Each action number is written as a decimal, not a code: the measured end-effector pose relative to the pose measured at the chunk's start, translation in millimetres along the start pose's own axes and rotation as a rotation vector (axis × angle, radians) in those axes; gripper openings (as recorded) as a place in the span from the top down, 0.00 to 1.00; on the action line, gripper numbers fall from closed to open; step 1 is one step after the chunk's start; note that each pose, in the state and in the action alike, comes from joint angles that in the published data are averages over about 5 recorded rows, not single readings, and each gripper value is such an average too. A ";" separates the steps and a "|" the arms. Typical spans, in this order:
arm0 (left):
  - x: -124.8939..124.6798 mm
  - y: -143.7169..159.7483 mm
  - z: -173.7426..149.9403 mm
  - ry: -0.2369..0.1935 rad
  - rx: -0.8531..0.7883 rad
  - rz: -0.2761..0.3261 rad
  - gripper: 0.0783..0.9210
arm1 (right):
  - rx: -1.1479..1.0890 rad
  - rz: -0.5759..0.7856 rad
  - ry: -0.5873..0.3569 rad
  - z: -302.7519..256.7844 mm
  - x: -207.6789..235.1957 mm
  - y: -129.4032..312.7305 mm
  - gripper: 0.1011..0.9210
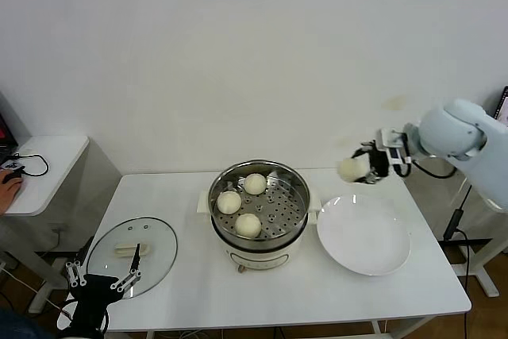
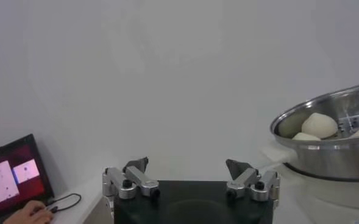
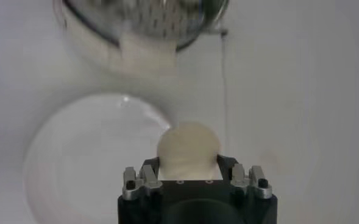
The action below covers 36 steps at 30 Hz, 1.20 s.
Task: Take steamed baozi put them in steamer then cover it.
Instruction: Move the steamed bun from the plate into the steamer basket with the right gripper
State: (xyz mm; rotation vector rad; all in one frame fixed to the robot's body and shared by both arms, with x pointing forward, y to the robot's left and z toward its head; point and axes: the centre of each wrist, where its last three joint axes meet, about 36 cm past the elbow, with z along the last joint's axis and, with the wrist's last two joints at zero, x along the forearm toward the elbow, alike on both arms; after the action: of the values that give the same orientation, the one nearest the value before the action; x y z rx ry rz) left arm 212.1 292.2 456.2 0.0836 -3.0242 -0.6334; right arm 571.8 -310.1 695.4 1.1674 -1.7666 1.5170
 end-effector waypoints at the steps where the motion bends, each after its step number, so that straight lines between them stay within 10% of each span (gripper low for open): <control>1: -0.2 0.1 0.2 0.000 0.000 -0.001 0.12 | 0.000 -0.001 -0.015 -9.7 1.4 -1.3 0.37; 13: -6.6 -0.1 3.2 -0.008 0.003 -0.006 0.12 | -0.006 -0.104 -0.106 -106.5 -31.4 1.8 0.37; 36: -11.3 3.3 9.2 -0.001 0.007 -0.024 0.12 | -0.022 -0.221 0.014 -142.8 -137.2 19.1 0.37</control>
State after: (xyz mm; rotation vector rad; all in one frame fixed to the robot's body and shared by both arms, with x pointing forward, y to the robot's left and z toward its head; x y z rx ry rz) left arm 222.6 299.6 448.7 0.1196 -3.0314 -0.6246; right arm 602.2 -135.9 604.2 1.2910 -1.5821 1.3690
